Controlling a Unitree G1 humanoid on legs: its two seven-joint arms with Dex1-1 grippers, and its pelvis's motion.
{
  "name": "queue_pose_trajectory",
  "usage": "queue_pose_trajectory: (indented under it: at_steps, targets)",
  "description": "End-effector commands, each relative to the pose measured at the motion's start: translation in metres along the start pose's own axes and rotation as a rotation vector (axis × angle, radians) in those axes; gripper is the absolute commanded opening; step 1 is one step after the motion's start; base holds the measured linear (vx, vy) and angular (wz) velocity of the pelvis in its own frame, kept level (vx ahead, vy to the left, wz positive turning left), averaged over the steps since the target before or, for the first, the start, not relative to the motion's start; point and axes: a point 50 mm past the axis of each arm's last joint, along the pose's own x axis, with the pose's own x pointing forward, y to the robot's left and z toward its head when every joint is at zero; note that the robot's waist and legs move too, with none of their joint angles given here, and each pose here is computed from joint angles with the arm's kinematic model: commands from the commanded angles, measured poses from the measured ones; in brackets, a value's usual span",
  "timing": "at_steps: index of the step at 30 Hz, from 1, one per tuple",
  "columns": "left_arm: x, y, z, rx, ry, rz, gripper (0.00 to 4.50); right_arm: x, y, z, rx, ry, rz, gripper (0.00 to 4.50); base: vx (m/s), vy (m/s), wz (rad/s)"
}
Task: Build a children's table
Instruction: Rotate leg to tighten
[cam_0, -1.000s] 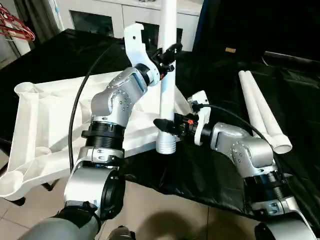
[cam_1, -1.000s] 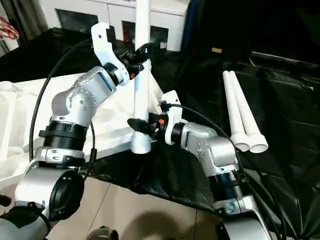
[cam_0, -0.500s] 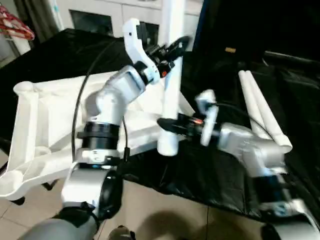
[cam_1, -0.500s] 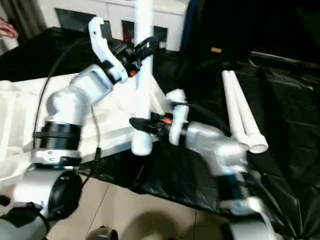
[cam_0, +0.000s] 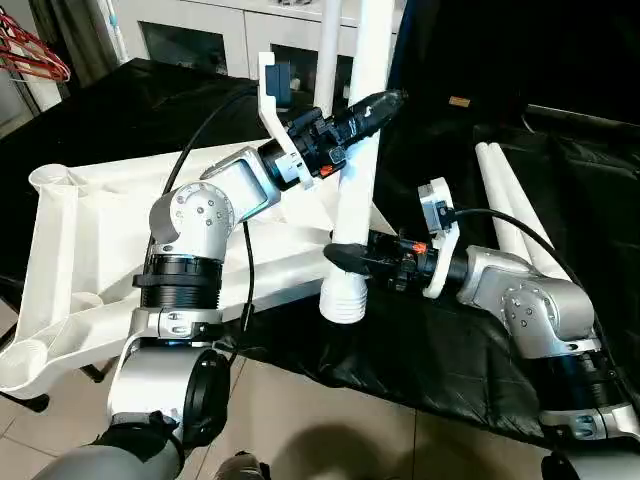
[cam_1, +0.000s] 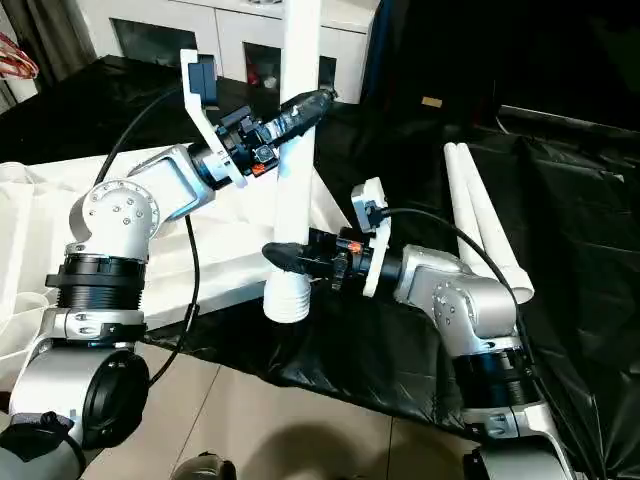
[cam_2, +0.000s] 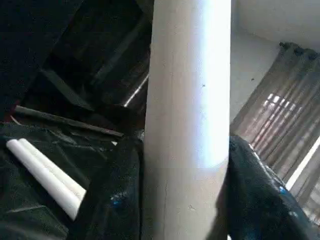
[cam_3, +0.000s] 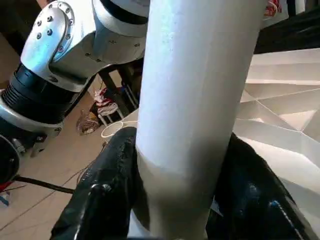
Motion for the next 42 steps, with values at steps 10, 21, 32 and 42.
queue_pose_trajectory:
  at_steps: [10, 21, 32, 42]
  targets:
    - [0.012, -0.006, 0.001, 0.206, 0.000, 0.103, 1.74, 0.010, -0.014, 0.007, -0.111, 0.052, -0.217, 3.04, 0.000, 0.000, 0.00]
    - [0.014, -0.010, -0.005, 0.263, 0.022, 0.083, 1.74, 0.010, -0.016, -0.001, -0.034, 0.124, -0.218, 3.03, 0.000, 0.000, 0.00]
    - [0.014, -0.010, -0.008, 0.283, 0.047, 0.071, 1.74, 0.009, -0.017, -0.003, 0.016, 0.130, -0.217, 2.56, 0.000, 0.000, 0.00]
    - [0.015, -0.008, -0.007, 0.301, 0.061, 0.092, 2.09, 0.010, -0.018, -0.005, 0.032, 0.140, -0.228, 1.90, 0.000, 0.000, 0.00]
